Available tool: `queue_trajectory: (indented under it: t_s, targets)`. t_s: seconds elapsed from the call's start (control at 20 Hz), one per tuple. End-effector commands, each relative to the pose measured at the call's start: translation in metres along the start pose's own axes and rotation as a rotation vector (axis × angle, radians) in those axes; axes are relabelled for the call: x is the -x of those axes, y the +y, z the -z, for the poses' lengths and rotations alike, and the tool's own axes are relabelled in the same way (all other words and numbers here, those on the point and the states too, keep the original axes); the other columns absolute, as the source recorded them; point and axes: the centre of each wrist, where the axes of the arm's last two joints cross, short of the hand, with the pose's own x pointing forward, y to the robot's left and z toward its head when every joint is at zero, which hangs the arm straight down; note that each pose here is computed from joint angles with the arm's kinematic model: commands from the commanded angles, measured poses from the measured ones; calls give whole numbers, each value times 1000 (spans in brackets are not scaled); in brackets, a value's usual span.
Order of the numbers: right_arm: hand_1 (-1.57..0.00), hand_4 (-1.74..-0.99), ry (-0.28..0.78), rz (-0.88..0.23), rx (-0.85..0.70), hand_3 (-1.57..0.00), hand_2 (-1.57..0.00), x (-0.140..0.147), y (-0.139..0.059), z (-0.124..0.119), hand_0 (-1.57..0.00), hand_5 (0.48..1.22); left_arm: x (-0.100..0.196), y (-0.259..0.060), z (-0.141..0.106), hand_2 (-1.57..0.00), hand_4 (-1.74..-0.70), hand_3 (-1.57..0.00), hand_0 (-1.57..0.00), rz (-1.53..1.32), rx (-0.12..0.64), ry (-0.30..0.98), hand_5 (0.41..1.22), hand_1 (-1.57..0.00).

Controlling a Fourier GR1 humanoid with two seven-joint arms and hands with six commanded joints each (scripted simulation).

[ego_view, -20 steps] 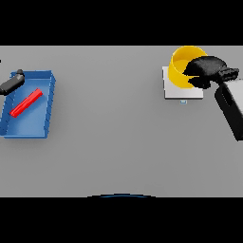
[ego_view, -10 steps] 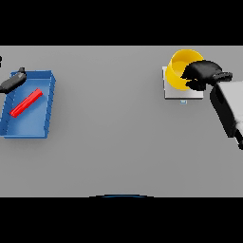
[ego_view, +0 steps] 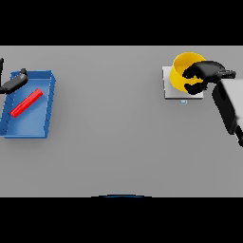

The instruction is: Pick up the red beaker and tilt it to pour out 1 green nut into yellow bowl. Pick up the yellow bowl and place it on the metallic measuring scale.

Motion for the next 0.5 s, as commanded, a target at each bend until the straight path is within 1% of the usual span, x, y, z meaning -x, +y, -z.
queue_trajectory:
  t_s: [0.0, 0.05, 0.1, 0.2, 0.3, 0.35, 0.45]
  targets:
    - [-354, -1410, 5, -3, -2, -604, -518, -3, 0, 3, -399, 821, -1, 0, -1, 1, -806, 1, 1, 0, -1, -6, 738, 1]
    - [-283, -1397, -9, -8, -5, -572, -449, -6, 2, 5, -319, 799, -3, 0, 1, 1, -809, 1, 1, -6, 0, -8, 739, 1]
    - [-226, -1385, -14, -11, -14, -541, -390, -4, 0, 5, -255, 780, -3, -2, 3, 1, -810, 1, 1, -12, 6, -10, 739, 1]
    - [-144, -1356, -31, -28, -30, -475, -288, -1, 2, 5, -163, 755, -4, -1, 3, 1, -812, 1, 1, -18, 3, -7, 736, 1]
    - [-92, -1336, -30, -38, -31, -413, -207, -4, -1, 6, -104, 741, -5, 0, 1, 1, -812, 1, 1, -15, -4, -9, 734, 1]
    - [-73, -1325, -22, -42, -31, -387, -173, -4, -1, 7, -83, 737, -2, 2, 1, 1, -816, 1, 1, -22, -9, -9, 733, 1]
    - [-47, -1308, -15, -50, -42, -348, -115, -5, 2, 9, -53, 733, -5, -2, 0, 1, -821, 1, 1, -18, 0, -8, 734, 1]
